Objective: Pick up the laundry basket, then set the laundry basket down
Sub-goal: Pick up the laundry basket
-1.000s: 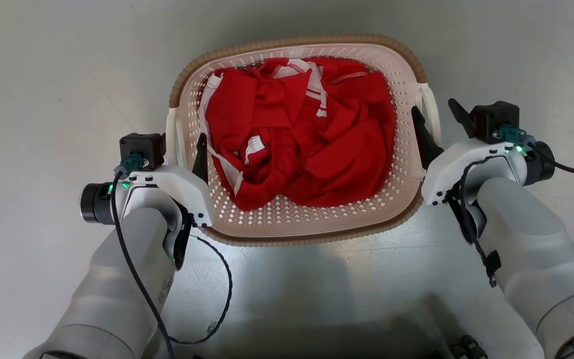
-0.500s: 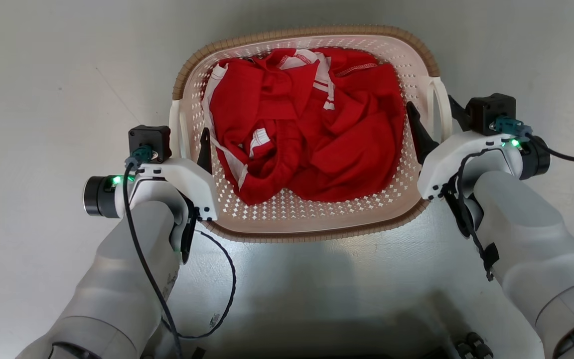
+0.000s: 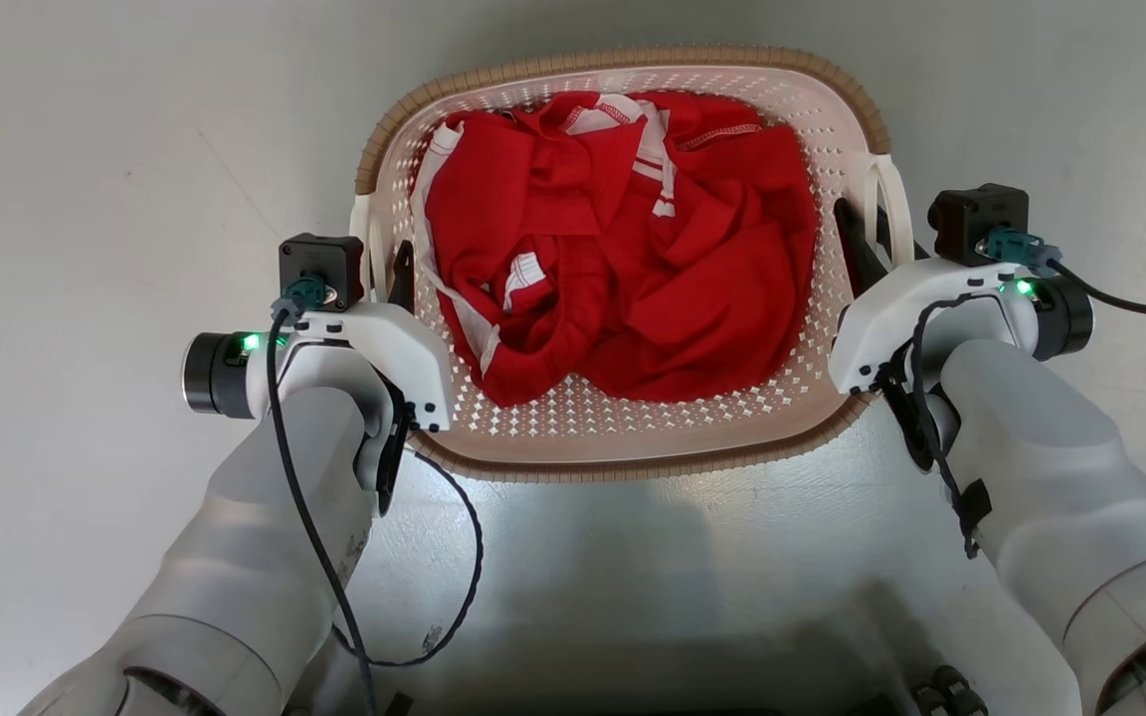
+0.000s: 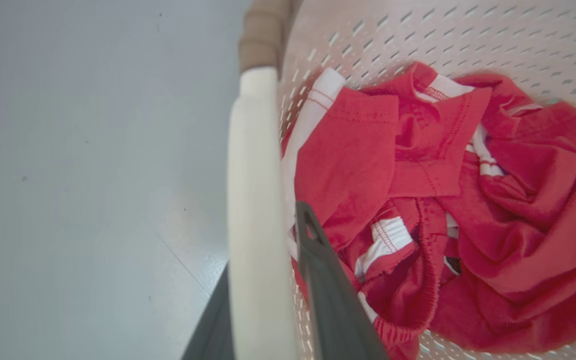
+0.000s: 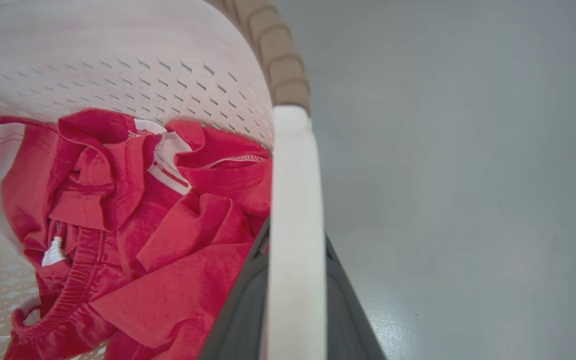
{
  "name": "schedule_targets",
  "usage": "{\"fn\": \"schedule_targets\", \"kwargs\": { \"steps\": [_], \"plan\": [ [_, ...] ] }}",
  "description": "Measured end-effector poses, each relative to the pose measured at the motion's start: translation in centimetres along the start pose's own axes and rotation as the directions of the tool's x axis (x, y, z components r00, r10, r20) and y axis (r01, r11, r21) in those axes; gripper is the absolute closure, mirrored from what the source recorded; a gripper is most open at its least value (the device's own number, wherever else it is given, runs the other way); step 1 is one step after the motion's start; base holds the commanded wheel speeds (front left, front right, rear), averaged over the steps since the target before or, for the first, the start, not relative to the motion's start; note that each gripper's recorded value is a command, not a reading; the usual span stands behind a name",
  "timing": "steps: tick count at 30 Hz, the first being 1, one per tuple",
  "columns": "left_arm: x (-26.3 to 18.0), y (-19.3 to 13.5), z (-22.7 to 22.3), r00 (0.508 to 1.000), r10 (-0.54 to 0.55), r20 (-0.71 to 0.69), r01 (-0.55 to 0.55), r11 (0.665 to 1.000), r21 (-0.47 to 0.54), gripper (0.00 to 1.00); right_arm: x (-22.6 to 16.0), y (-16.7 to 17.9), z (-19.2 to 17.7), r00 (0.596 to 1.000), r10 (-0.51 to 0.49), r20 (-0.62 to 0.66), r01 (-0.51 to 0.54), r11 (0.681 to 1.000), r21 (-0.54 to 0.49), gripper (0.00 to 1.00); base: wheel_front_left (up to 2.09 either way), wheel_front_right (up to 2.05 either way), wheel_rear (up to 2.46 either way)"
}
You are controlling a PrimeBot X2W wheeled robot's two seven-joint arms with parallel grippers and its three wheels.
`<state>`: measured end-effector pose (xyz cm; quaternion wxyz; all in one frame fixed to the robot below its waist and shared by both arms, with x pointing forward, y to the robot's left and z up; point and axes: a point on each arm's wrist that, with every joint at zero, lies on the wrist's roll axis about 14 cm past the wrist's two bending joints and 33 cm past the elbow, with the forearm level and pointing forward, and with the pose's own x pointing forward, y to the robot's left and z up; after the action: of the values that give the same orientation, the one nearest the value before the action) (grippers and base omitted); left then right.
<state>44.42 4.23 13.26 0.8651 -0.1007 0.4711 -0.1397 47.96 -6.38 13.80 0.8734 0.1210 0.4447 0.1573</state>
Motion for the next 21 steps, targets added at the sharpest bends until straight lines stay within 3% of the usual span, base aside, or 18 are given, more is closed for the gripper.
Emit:
{"fn": "schedule_targets", "kwargs": {
  "steps": [21],
  "plan": [
    [-4.0, -2.2, 3.2, 1.000, -0.014, 0.016, 0.012, 0.996, 0.087, 1.00, -4.9, 1.8, 3.9, 0.999, -0.008, 0.042, 0.008, 1.000, 0.003, 1.00, 0.00, 0.00, 0.00]
  ]
}}
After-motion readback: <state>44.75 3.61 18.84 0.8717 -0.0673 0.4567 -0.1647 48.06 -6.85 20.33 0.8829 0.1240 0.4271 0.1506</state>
